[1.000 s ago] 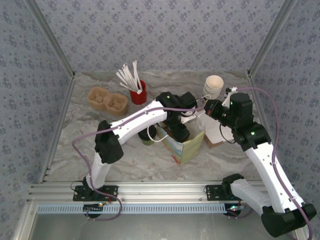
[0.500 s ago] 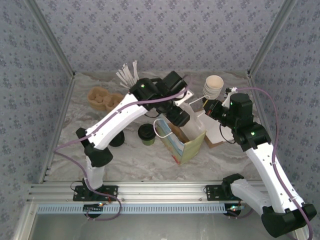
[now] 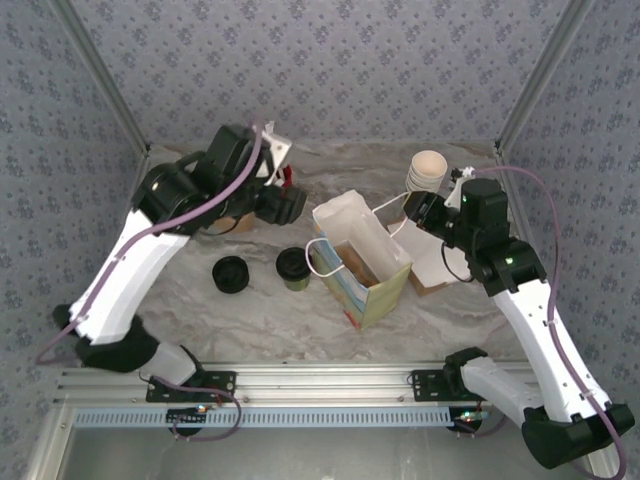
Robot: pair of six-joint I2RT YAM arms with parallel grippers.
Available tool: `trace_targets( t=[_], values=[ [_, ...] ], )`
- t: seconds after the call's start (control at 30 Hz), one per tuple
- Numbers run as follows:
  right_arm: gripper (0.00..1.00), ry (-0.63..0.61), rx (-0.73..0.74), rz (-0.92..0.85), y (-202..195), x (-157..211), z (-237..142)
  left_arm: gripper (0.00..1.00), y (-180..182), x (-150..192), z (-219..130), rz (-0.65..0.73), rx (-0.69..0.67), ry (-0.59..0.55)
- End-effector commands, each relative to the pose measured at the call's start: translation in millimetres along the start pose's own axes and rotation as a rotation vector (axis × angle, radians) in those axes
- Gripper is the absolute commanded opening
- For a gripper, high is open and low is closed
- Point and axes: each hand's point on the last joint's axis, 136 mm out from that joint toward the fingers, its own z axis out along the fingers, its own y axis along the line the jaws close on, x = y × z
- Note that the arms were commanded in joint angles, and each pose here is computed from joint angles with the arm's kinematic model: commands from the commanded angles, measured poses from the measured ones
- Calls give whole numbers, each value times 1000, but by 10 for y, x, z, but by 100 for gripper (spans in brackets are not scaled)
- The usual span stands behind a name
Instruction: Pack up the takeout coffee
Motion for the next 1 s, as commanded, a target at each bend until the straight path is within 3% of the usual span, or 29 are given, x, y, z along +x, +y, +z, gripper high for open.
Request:
trace_targets(
  t=[0.0, 0.23, 0.5, 0.67, 0.97],
  values=[
    [40, -3, 15, -39, 69, -81, -121, 83, 199, 134, 72, -65, -49, -62],
    [49, 28, 20, -58, 127, -131, -270, 85, 318, 955, 640, -102, -15, 50],
    [51, 84, -13, -80, 145, -77, -346, 88, 39, 1534, 1188, -37, 142, 157],
    [51, 89, -10, -80, 114, -67, -367, 87, -21, 1623, 1463, 4, 158, 205],
    [51, 105, -9, -68, 64, -33, -329, 86, -121, 1665, 1646, 88, 127, 281]
  ],
)
